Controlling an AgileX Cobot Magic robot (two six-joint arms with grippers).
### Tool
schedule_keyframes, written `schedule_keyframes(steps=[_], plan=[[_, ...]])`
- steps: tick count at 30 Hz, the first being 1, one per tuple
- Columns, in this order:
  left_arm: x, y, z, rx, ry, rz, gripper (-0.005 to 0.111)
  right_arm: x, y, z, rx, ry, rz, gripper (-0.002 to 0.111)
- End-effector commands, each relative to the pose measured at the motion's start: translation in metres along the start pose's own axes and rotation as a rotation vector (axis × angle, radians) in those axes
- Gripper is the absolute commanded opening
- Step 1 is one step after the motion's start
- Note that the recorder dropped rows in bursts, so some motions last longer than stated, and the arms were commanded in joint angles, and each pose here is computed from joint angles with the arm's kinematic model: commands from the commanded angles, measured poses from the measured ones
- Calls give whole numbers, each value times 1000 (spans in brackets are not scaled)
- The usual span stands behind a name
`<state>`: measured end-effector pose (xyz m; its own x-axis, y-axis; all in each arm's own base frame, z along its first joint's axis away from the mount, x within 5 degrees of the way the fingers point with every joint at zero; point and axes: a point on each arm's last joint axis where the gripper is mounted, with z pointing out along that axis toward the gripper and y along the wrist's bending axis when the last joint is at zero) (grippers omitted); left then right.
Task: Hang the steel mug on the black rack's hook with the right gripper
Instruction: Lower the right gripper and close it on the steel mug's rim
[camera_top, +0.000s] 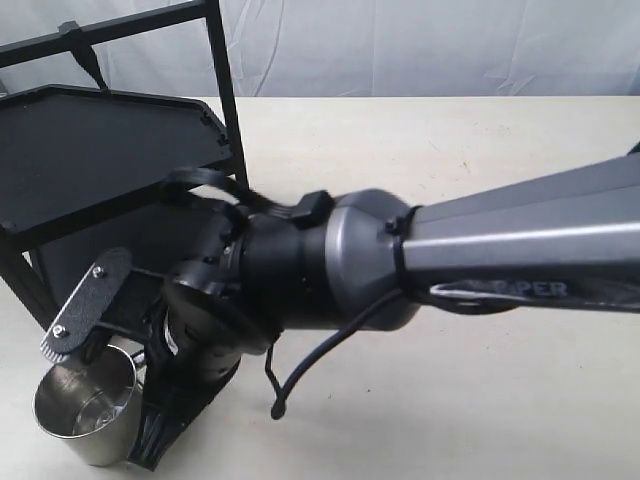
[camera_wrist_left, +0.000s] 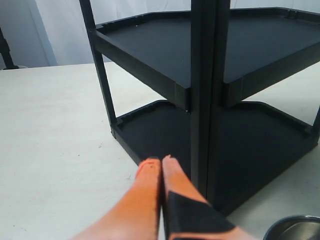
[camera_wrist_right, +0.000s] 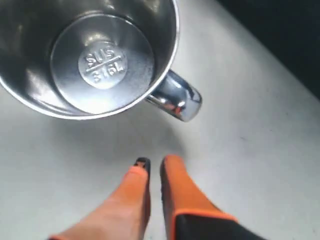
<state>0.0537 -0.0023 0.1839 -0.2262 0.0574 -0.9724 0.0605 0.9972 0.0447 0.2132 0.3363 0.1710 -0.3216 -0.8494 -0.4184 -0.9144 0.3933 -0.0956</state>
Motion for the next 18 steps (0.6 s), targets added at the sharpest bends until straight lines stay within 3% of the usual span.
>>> schedule_keyframes(steps=[1, 7, 15, 18], plan=[[-1, 0, 0, 0, -6, 2, 0, -15, -7, -39, -9, -70, 92, 38], [-1, 0, 0, 0, -6, 2, 0, -24, -6, -47, -40, -74, 455, 42], [-1, 0, 0, 0, -6, 2, 0, -20, 1, -24, -107, -15, 591, 42], [-1, 0, 0, 0, -6, 2, 0, -22, 2, -23, -126, -32, 619, 47]])
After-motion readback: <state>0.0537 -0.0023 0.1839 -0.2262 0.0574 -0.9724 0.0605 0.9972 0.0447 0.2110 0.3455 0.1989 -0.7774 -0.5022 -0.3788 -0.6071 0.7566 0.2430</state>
